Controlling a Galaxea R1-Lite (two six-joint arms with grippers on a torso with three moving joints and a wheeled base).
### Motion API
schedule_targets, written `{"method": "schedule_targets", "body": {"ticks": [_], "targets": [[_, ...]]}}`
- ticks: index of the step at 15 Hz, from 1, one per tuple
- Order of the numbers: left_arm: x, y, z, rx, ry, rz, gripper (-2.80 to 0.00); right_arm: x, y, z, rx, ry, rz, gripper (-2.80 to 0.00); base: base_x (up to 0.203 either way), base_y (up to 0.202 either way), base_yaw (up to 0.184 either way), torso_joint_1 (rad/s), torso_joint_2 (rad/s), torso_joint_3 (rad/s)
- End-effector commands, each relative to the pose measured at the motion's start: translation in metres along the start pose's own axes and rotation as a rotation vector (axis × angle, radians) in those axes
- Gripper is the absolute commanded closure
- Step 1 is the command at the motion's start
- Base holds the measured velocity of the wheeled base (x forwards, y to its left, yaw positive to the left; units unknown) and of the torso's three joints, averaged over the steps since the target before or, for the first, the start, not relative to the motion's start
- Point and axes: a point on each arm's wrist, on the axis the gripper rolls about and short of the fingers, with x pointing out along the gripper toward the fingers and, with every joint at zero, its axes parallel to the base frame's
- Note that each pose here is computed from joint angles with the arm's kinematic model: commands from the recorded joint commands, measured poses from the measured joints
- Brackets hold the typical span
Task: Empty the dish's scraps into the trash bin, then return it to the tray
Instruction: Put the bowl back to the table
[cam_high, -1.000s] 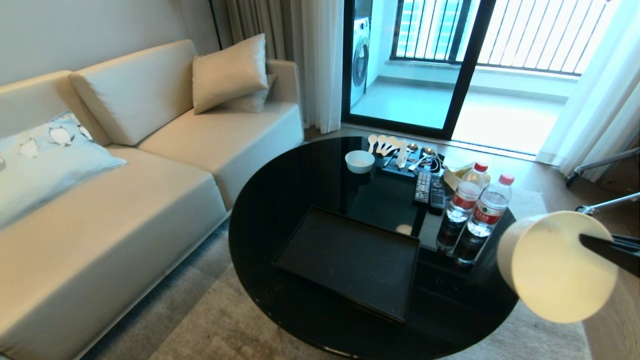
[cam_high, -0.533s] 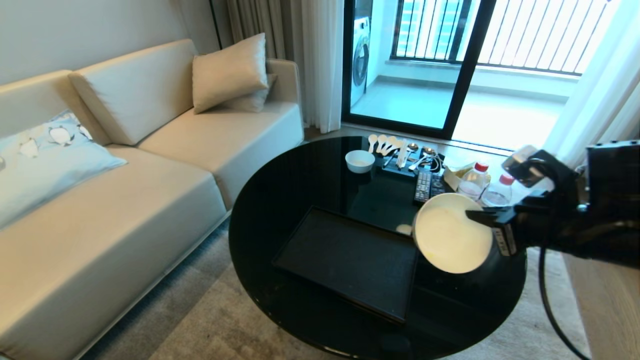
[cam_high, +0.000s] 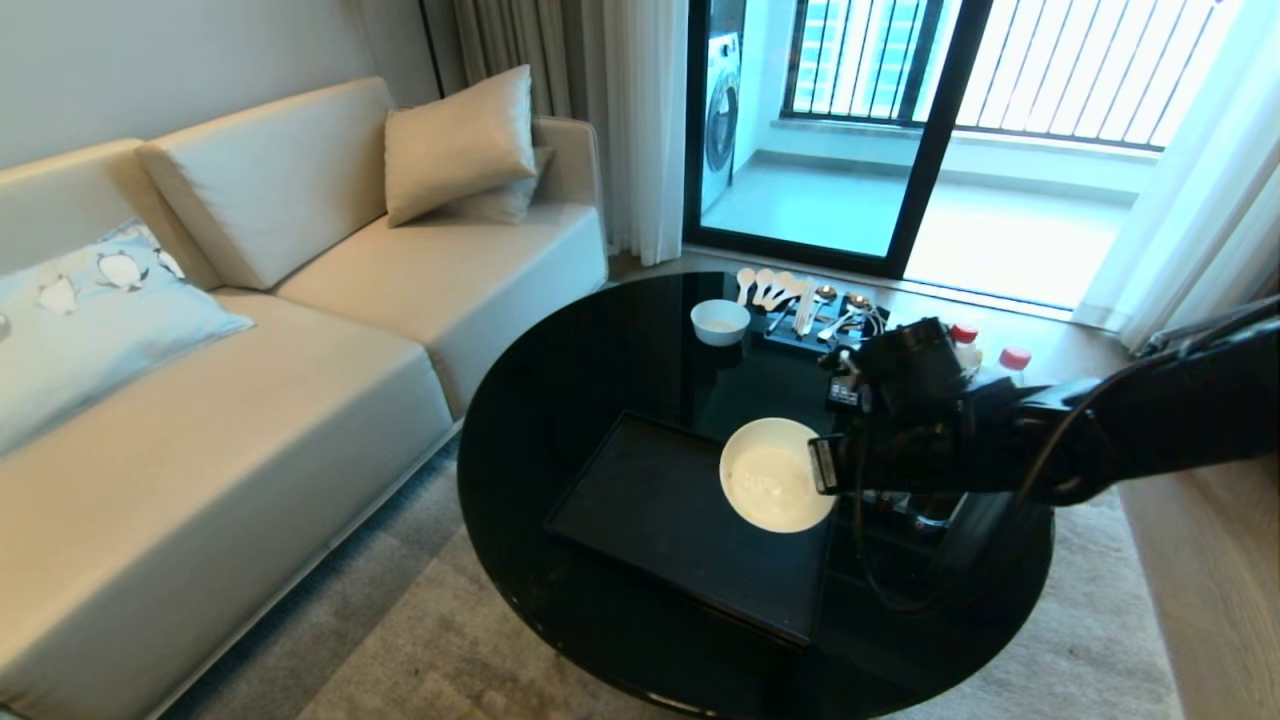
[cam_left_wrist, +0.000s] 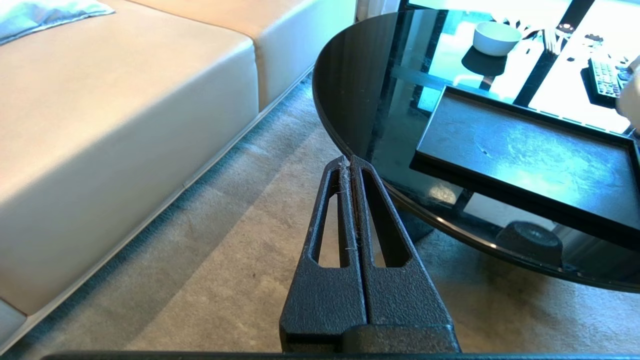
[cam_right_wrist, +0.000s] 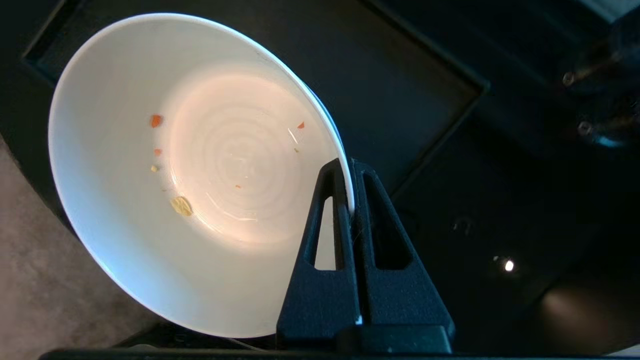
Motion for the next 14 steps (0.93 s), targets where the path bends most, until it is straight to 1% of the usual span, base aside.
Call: {"method": "schedule_targets", "body": {"ticks": [1,4,5,7,11,14], "targets": [[0.0,0.0,0.0,-0.001,-0.001,0.001,0.0,0.04,0.012,-0.006,0.081,0.095,-0.062,0.0,0.0,0.0,0.0,0.0,0.0,0.0],[0.0,0.0,0.0,-0.001,-0.001,0.001,0.0,0.056,0.018,-0.006,0.198,0.181,-0.111,0.0,0.0,0.0,0.0,0.0,0.0,0.0],[0.0,0.0,0.0,-0.001,-0.001,0.001,0.0,0.061,0.018,-0.009,0.218,0.201,-0.121,0.0,0.0,0.0,0.0,0.0,0.0,0.0],[0.0,0.0,0.0,-0.001,-0.001,0.001,0.0,0.073,0.017,-0.017,0.228,0.23,-0.135,0.0,0.0,0.0,0.0,0.0,0.0,0.0],[0.0,0.0,0.0,-0.001,-0.001,0.001,0.0,0.094,0.019,-0.02,0.32,0.228,-0.145,0.0,0.0,0.0,0.0,0.0,0.0,0.0],[0.0,0.0,0.0,-0.001,-0.001,0.001,0.0,0.102,0.021,-0.014,0.349,0.209,-0.139,0.0,0.0,0.0,0.0,0.0,0.0,0.0]]}}
